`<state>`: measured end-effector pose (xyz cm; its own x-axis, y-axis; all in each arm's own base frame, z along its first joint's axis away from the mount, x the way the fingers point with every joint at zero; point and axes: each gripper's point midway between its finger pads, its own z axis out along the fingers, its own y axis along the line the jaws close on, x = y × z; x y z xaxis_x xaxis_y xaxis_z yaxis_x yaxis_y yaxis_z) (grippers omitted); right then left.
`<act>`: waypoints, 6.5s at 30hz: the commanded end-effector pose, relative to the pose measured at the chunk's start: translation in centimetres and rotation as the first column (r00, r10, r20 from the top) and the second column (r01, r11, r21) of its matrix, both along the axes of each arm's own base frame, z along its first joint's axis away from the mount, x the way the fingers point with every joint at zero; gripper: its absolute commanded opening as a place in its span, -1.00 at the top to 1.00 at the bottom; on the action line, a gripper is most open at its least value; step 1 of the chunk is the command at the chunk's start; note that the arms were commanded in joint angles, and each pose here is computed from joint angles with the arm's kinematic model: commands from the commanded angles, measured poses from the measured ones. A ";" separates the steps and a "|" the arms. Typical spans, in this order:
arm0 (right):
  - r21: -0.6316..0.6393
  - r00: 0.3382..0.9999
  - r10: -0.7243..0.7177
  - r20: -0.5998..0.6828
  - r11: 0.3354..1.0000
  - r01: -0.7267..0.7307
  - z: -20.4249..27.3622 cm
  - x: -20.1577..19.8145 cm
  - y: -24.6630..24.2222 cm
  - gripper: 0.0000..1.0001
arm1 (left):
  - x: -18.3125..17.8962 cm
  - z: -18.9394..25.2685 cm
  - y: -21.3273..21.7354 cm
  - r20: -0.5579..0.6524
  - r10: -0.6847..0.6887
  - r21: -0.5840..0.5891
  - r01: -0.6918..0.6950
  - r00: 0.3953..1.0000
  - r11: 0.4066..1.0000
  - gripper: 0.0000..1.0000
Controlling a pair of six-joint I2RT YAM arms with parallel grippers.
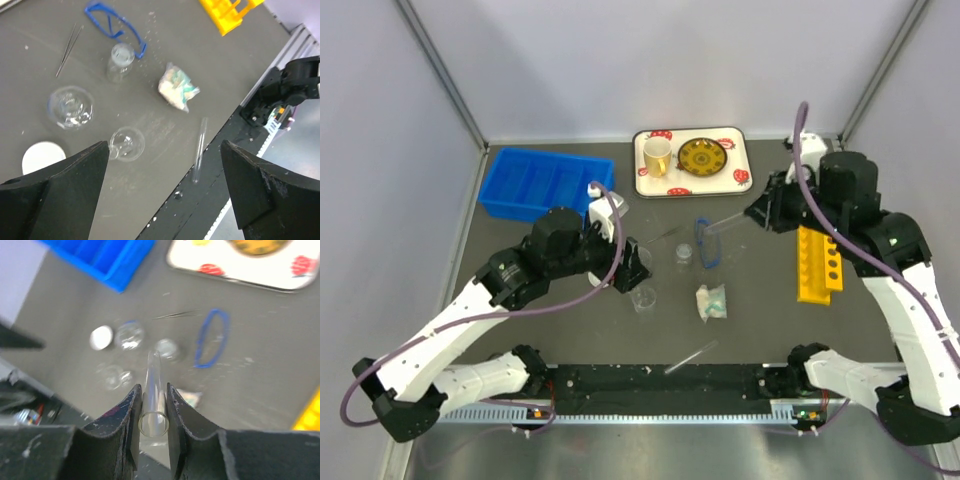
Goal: Organize the chemistry lab equipment
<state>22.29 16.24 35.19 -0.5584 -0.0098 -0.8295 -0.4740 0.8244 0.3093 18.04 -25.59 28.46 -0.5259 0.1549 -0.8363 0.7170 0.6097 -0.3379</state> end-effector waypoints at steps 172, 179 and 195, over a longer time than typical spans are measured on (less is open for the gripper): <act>0.037 0.960 -0.235 -0.154 0.969 0.244 -8.7 -1.9 -6.0 -0.17 | -10.3 -27.6 -10.0 -0.158 -0.121 0.560 0.190 0.980 0.806 -0.51; 0.041 0.957 -0.233 -0.171 0.969 0.243 -9.3 -1.8 -5.8 -0.17 | -10.2 -29.2 -8.9 -0.147 -0.096 0.597 0.165 0.985 0.785 0.17; 0.025 0.959 -0.244 -0.143 0.968 0.250 -7.8 0.6 -5.7 -0.17 | -8.5 -23.3 -9.4 -0.053 -0.112 0.557 0.122 0.992 0.821 1.00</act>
